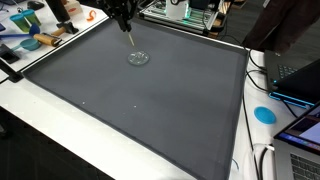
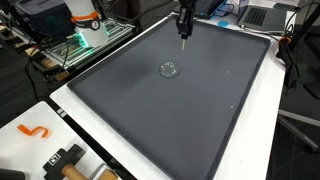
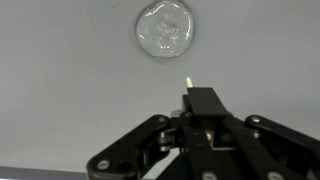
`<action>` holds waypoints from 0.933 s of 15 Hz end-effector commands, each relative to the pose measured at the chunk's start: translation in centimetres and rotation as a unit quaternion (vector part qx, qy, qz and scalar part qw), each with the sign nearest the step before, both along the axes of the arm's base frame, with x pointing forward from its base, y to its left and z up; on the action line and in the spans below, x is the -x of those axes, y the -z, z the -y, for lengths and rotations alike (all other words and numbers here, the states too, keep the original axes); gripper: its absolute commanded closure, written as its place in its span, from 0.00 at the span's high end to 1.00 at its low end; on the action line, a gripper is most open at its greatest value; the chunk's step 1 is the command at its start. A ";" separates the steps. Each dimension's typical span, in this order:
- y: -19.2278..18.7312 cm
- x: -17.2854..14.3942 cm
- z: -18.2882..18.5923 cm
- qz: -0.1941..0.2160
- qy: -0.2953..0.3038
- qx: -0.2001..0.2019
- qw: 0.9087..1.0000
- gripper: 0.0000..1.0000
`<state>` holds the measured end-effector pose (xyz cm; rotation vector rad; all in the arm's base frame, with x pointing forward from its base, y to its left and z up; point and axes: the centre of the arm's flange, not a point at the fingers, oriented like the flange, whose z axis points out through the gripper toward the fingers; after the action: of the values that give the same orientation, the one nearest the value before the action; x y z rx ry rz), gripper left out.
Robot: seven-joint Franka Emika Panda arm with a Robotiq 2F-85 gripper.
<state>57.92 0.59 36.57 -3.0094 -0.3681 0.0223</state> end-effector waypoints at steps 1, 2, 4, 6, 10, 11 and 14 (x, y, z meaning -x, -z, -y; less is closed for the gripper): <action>-0.6 1.6 -0.4 -0.006 0.006 0.018 1.000 0.03; -0.7 1.6 -0.4 -0.005 0.011 0.022 1.000 0.03; -1.0 1.7 -0.5 -0.004 0.015 0.028 0.999 0.03; -1.2 1.9 -0.6 -0.005 0.018 0.035 0.999 0.03; -1.0 0.7 -0.4 0.003 0.015 0.024 1.000 0.13; -1.0 0.7 -0.4 0.003 0.015 0.024 1.000 0.13; -1.0 0.7 -0.4 0.002 0.015 0.024 1.000 0.13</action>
<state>57.18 1.04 37.55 -3.0631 -0.3280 0.0221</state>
